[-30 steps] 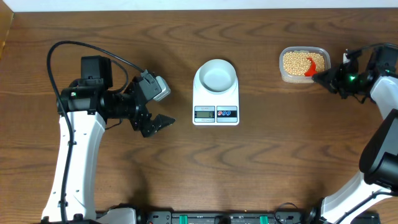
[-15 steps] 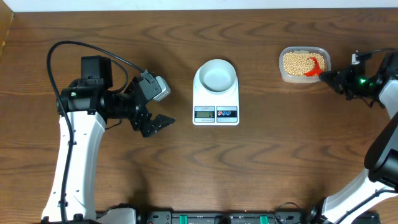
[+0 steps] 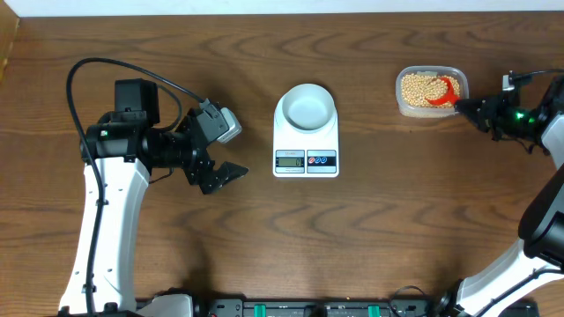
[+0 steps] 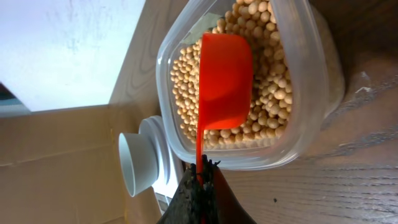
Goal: Scoop item into bowl and weigh 50g on scale
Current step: 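Scoop soybeans and lift the filled red scoop out of the tub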
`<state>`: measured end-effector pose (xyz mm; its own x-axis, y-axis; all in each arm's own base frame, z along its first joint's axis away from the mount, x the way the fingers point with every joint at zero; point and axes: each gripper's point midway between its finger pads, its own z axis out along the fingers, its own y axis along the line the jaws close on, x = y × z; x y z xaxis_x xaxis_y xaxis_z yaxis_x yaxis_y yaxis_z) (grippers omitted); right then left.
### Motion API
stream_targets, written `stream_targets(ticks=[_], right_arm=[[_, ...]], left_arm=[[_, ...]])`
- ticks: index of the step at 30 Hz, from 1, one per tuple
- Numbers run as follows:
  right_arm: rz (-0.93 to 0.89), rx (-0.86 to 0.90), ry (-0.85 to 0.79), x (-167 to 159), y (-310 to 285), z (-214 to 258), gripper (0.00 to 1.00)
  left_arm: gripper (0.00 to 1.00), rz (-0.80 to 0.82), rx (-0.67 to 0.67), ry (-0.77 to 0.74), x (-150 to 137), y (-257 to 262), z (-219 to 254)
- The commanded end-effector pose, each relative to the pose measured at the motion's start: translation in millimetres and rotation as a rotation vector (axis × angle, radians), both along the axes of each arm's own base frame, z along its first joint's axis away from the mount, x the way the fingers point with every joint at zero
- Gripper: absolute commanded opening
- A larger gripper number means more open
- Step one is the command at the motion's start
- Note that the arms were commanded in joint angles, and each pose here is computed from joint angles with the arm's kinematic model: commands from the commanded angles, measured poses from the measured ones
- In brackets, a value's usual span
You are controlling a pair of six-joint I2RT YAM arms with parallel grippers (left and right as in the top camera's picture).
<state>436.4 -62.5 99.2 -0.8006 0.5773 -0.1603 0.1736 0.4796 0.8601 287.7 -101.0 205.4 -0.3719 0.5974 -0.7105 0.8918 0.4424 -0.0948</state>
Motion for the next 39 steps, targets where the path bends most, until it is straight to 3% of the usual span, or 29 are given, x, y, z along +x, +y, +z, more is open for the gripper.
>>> stream_targets(ticks=[1, 39], right_arm=[[0.011, 0.052, -0.040, -3, -4, 7, 0.01], [0.091, 0.217, -0.169, -8, 8, 41, 0.01]], left_arm=[[0.98, -0.003, -0.010, -0.019, 2, 0, 7], [0.98, -0.004, -0.010, -0.019, 2, 0, 7]])
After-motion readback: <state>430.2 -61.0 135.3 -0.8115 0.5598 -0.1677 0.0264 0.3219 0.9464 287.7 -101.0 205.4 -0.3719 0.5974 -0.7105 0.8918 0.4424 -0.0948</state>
